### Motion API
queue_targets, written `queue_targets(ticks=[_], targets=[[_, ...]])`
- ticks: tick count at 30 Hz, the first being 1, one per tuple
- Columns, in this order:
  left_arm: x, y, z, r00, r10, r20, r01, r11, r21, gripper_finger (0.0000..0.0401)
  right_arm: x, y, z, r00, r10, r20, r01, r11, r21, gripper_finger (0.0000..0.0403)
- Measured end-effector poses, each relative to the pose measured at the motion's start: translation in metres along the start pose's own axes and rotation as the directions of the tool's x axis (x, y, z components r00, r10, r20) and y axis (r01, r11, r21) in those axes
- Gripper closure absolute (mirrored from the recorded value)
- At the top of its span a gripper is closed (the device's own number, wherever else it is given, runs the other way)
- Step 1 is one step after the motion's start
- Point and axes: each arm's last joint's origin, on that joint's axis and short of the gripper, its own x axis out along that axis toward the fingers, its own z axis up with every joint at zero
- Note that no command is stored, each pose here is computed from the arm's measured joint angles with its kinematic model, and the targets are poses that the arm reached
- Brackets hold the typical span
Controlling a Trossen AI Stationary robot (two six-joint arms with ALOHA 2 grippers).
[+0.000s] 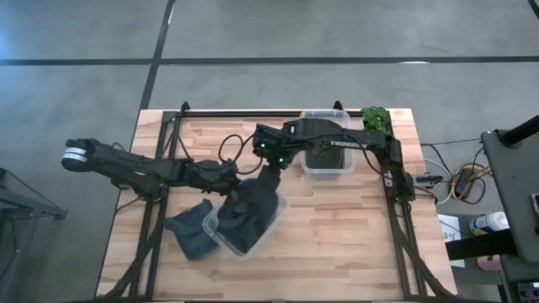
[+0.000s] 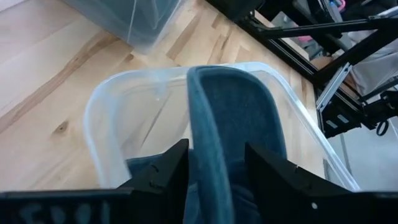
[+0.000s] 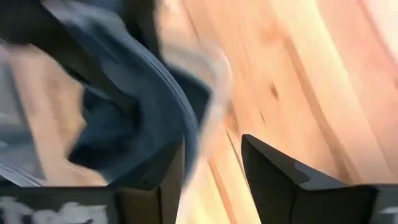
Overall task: Pick & Place hat
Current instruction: Put the right blue cap into the left transparent bin
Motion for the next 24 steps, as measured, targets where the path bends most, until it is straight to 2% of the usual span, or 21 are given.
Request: queue_targets(ticks=[4, 8, 14, 19, 24], targets=[[0.003, -0.004, 0.004, 1.0, -0.004, -0.012, 0.004, 0.999, 0.037, 0.0248, -0.007, 0.01, 0.011, 0.992, 0.048, 0.113, -0.046, 0.999, -0.027, 0.0269], [-0.004, -0.007, 0.009, 0.999, 0.02, -0.048, -0.017, 0.998, 0.058, 0.0248, 0.004, 0.012, 0.017, 0.981, 0.078, 0.176, -0.072, 0.997, -0.043, 0.0283], [-0.028, -0.001, 0.004, 0.978, 0.148, -0.15, -0.132, 0.985, 0.108, 0.0248, 0.026, 0.011, 0.016, 0.976, 0.093, 0.198, -0.084, 0.995, -0.053, 0.0284], [-0.042, 0.0, 0.003, 0.977, 0.153, -0.152, -0.14, 0.986, 0.09, 0.0248, 0.038, 0.008, 0.012, 0.981, 0.083, 0.174, -0.075, 0.996, -0.051, 0.0281], [-0.05, -0.002, 0.008, 0.983, 0.151, -0.102, -0.143, 0.986, 0.086, 0.0248, 0.046, 0.006, 0.008, 0.985, 0.075, 0.155, -0.069, 0.997, -0.045, 0.0301]])
